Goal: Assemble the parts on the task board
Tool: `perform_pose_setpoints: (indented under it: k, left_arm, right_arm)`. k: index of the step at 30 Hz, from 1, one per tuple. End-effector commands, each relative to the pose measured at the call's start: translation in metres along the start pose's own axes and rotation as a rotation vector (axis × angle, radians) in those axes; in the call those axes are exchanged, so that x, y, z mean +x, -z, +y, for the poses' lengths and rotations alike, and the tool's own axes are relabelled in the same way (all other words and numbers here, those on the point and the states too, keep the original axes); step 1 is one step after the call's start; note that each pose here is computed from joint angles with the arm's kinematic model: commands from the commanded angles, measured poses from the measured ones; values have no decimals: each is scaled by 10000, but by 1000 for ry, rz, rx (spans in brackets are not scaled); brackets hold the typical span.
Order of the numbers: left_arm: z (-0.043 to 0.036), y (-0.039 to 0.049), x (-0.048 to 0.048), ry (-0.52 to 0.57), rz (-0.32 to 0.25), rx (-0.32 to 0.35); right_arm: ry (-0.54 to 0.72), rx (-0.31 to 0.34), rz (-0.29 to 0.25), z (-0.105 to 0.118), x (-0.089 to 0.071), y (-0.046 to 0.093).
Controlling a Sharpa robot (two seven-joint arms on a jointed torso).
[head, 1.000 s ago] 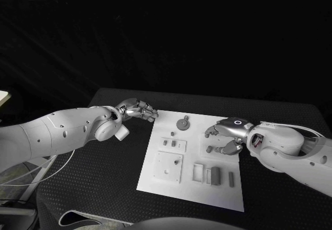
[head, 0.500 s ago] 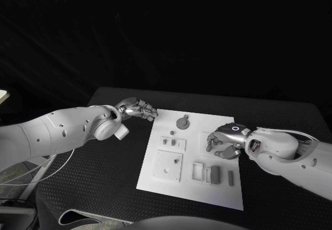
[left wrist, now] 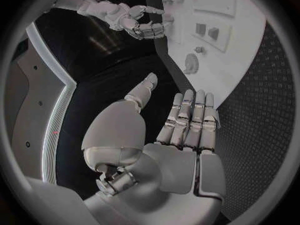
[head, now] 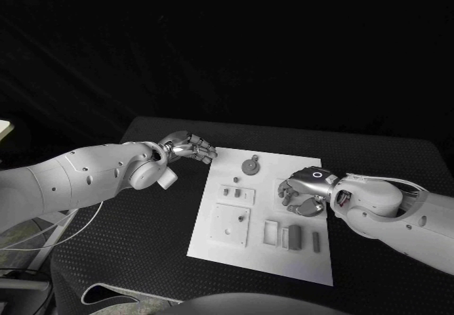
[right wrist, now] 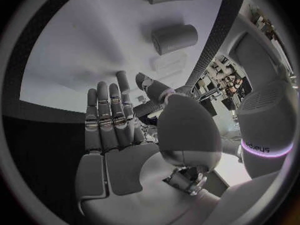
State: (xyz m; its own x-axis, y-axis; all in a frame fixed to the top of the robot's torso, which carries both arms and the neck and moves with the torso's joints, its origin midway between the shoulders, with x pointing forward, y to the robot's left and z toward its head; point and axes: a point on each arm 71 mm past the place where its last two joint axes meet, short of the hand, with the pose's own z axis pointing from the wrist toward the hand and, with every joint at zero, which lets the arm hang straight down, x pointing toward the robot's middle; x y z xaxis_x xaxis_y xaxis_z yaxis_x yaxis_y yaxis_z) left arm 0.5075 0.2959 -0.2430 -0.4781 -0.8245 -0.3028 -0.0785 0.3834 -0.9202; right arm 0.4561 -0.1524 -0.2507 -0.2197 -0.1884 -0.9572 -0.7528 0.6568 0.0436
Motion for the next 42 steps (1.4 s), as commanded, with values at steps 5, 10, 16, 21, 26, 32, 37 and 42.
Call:
perform_pose_setpoints:
  k: [5,10,16,21,26,32,37,42]
  left_arm:
    - [-21,-7,16,3,9,12]
    - [-21,-7,17,4,10,13]
    - [-21,-8,18,4,11,13]
    - [-20,-7,18,4,11,12]
    - [-17,-4,14,4,12,9]
    - [-17,-4,14,4,12,10]
    - [-18,-4,15,4,12,10]
    - [-18,-4,16,4,13,11]
  right_arm:
    - [-3,-11,2,50,15,-24]
    - [1,-7,-1,44,15,-23]
    - [15,-5,-8,54,15,-40]
    - [28,8,2,24,38,-56]
    - [29,16,16,15,78,-62]
    - [41,19,11,4,79,-61]
    - [54,16,2,8,78,-59]
    - [52,17,-18,12,69,-59]
